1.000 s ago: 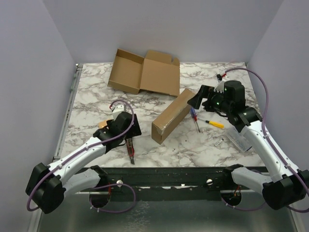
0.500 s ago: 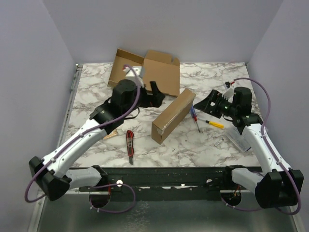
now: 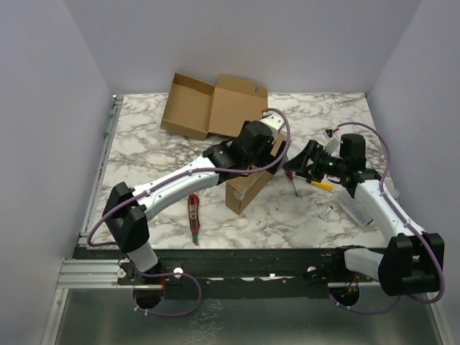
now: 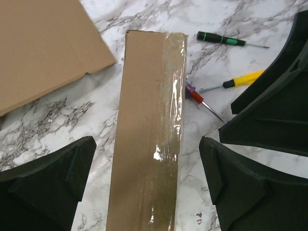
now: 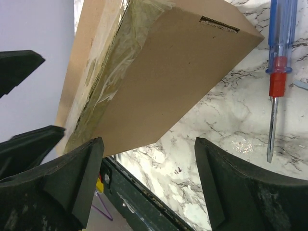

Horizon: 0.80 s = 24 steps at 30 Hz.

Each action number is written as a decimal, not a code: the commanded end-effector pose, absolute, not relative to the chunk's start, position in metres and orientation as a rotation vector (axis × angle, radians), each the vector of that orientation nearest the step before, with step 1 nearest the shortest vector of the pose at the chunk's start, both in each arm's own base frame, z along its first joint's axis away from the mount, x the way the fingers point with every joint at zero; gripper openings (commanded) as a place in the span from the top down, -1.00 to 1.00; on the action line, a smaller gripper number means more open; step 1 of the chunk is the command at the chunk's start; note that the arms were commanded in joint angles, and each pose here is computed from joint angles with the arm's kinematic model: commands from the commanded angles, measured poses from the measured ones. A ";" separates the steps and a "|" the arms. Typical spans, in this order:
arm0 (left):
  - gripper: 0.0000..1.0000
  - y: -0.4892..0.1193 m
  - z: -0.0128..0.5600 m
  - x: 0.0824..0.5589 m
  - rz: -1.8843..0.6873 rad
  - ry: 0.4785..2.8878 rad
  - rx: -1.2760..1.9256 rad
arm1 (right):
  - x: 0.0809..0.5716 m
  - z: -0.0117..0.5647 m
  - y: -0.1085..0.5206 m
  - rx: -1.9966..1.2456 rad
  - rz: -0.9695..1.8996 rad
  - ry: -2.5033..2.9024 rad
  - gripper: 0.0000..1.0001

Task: Unpack the express box
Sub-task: Adjust the express box at the center of the board.

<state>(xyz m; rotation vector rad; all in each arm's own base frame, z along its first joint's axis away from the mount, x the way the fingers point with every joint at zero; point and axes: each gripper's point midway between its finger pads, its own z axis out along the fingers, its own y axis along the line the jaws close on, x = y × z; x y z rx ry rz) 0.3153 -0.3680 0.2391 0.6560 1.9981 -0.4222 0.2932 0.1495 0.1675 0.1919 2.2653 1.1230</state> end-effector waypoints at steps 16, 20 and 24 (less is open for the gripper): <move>-0.56 -0.353 0.195 0.345 -0.260 2.122 0.633 | 0.282 0.155 0.156 0.150 1.191 2.276 -0.59; -0.32 -0.344 0.196 0.350 -0.418 2.157 0.542 | 0.280 0.146 0.167 0.120 1.221 2.312 -0.55; -0.14 -0.327 0.206 0.355 -0.610 2.140 0.403 | 0.279 0.139 0.175 0.103 1.228 2.331 -0.54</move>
